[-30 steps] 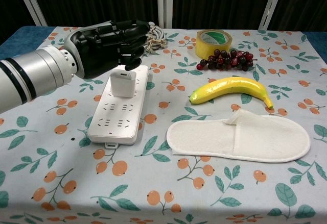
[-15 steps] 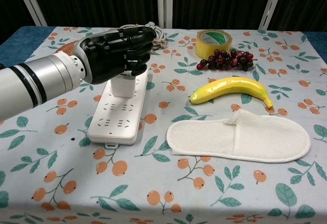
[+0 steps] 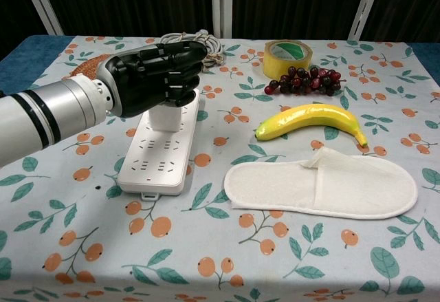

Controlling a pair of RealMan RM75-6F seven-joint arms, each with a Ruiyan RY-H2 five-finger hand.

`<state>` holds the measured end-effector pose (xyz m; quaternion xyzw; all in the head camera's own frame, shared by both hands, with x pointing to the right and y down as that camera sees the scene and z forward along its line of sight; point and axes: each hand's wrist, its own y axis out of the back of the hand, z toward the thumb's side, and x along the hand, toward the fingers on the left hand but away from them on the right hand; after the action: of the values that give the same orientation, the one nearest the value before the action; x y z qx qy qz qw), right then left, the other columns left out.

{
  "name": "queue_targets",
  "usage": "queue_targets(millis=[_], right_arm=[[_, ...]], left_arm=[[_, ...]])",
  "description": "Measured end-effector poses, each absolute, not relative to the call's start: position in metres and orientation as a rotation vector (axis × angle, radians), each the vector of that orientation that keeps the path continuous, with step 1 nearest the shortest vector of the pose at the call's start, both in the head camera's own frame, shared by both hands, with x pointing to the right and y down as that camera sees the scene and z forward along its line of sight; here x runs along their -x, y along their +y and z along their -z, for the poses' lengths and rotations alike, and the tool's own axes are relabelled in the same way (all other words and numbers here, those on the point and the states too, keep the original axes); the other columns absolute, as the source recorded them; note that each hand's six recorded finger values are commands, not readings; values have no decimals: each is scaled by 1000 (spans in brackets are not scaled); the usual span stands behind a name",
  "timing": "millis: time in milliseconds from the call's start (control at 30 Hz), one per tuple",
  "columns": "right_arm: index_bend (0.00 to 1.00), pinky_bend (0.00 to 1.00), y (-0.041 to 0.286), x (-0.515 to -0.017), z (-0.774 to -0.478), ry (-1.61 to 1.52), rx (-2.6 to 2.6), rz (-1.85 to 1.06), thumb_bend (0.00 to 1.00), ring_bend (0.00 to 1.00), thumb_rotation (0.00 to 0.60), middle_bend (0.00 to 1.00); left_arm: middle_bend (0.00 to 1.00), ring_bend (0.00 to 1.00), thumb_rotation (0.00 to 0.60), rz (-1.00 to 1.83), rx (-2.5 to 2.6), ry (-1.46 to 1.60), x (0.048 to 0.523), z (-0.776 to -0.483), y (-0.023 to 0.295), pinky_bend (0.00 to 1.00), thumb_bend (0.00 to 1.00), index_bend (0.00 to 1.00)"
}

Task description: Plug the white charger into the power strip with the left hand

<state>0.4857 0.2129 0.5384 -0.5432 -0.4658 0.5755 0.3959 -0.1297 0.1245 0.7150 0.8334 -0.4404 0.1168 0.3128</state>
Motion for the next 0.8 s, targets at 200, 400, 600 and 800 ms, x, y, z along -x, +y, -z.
queue_targets(millis=[200, 400, 600, 800], right_arm=[[0, 0, 213, -485, -538, -1180, 1377, -1457, 26, 0, 600, 127], [0, 0, 213, -484, -538, -1178, 1377, -1457, 26, 0, 600, 127], [0, 0, 213, -483, -538, -1177, 1375, -1458, 26, 0, 600, 128], [0, 0, 213, -483, -538, -1175, 1376, -1457, 26, 0, 600, 128]], left_arm=[[756, 695, 600, -318, -2192, -1167, 137, -717, 125, 761, 504, 734], [755, 694, 600, -329, -2187, -1162, 140, -720, 128, 761, 504, 734], [755, 694, 600, -325, -2182, -1169, 143, -721, 128, 761, 504, 735], [754, 695, 600, -324, -2184, -1162, 144, -721, 130, 760, 504, 740]])
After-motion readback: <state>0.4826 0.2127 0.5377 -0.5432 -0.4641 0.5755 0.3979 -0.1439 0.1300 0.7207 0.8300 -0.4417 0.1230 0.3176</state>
